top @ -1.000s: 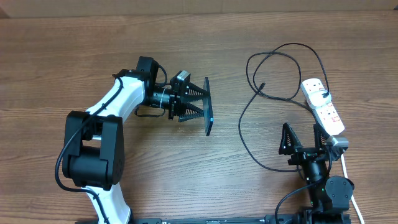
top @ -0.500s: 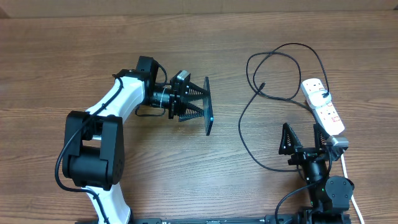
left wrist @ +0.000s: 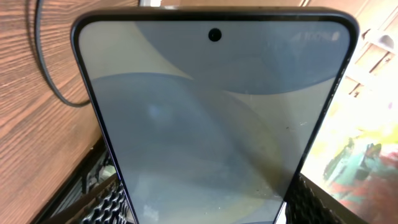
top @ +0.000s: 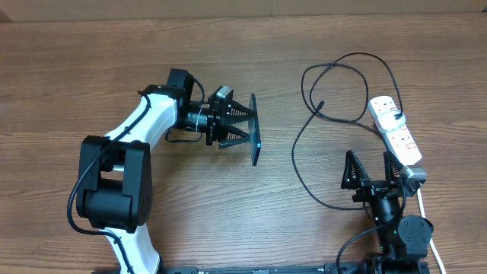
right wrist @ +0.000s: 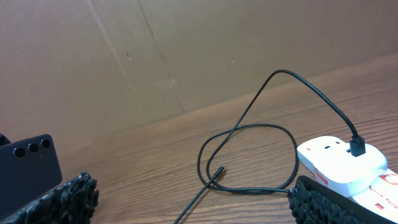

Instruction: Plug charger to phone and switch on socket

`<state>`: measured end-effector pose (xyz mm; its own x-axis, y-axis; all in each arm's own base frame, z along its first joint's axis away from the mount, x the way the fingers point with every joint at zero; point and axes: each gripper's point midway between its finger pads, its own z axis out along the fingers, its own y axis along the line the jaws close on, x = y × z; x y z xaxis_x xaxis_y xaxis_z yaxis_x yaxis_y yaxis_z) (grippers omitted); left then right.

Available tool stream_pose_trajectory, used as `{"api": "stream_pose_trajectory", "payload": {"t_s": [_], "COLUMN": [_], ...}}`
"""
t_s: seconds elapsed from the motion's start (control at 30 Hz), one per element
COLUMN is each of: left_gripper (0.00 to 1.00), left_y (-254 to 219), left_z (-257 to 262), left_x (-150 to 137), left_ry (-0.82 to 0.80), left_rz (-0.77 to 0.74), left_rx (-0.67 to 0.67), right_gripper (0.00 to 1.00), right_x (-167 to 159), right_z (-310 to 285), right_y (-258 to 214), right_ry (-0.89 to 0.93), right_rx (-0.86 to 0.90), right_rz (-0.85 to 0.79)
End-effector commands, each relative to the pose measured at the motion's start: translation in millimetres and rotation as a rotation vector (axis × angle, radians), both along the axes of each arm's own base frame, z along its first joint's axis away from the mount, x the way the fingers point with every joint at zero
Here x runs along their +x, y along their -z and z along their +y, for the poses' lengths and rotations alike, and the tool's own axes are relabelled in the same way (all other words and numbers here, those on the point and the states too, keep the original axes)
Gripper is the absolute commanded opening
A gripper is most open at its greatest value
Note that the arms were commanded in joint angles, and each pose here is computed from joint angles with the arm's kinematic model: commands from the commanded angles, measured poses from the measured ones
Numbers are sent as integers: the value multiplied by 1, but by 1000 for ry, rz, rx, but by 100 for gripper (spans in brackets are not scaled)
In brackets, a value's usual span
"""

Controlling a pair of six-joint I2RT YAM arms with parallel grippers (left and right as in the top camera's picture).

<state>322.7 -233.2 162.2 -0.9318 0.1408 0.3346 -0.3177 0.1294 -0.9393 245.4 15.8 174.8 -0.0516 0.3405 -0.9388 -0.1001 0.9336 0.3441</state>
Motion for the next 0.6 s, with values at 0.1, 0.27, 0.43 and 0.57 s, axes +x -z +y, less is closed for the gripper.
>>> {"api": "stream_pose_trajectory", "payload": {"t_s": [0.1,0.27,0.43,0.57], "left_gripper": [45,44,44,44], "left_y": [-18,-18,-18,-18], "left_z": [1,0,0,0], "left_x": [5,5,5,5], "left_ry": [-1,0,0,0], "left_rz": [14,13,15,13], "left_rx": [-86,-85,-85,-85], "right_gripper": [100,100,100,100], "right_x": [0,0,0,0], "right_z": [-2,-2,-2,-2], "right_y": [2,2,2,2], "right_ry": [12,12,12,12], "right_rx": [-7,-7,-7,-7], "right_rz": [-5,-5,-5,-5]}}
